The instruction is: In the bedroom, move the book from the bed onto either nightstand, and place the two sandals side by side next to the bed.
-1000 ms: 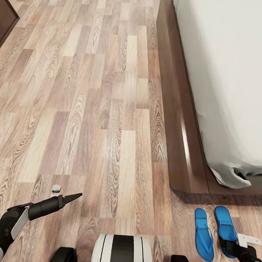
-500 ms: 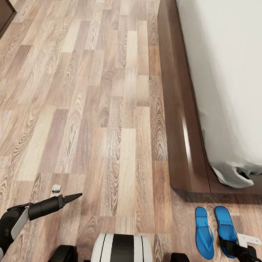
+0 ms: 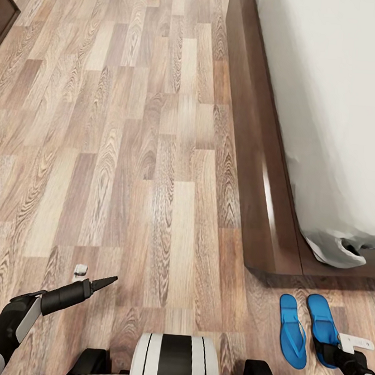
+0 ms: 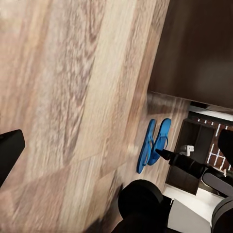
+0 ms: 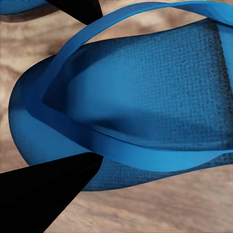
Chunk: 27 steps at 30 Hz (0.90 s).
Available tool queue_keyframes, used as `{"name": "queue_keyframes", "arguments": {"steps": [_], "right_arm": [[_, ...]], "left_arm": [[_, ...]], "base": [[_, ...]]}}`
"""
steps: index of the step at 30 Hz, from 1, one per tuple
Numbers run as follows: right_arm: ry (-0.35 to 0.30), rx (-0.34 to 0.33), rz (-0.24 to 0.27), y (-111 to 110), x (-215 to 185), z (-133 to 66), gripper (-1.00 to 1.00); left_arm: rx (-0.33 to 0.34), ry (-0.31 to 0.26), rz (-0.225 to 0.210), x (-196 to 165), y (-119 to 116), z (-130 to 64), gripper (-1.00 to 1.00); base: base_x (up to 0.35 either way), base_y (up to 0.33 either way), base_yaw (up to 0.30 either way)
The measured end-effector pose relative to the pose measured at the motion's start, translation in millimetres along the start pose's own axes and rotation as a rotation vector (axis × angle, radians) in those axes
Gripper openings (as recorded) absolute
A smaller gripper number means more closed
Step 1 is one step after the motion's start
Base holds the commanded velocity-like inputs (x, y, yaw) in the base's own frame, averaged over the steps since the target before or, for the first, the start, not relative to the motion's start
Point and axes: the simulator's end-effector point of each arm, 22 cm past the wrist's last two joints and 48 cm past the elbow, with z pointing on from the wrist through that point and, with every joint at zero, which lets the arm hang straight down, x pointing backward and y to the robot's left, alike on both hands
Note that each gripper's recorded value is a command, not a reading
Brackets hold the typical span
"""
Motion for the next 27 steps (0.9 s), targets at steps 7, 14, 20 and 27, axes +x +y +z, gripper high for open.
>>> {"name": "queue_keyframes", "arguments": {"steps": [7,14,20,27], "right_arm": [[-0.002,0.000,0.000,-0.2,-1.2,0.1,-1.00],[-0.005,0.001,0.000,-0.4,-2.2,0.0,-1.00],[-0.006,0.000,0.000,-0.5,-2.8,0.0,1.00],[-0.007,0.002,0.001,-1.1,-3.0,0.0,1.00]], "left_arm": [[-0.001,0.000,-0.001,0.1,0.2,0.0,1.00],[0.000,0.000,-0.001,0.0,0.1,0.0,1.00],[0.000,0.000,-0.001,0.1,0.1,0.0,1.00],[0.000,0.000,-0.001,0.0,0.1,0.0,1.00]], "base": [[0.000,0.000,0.000],[0.000,0.000,0.000],[0.000,0.000,0.000],[0.000,0.000,0.000]]}}
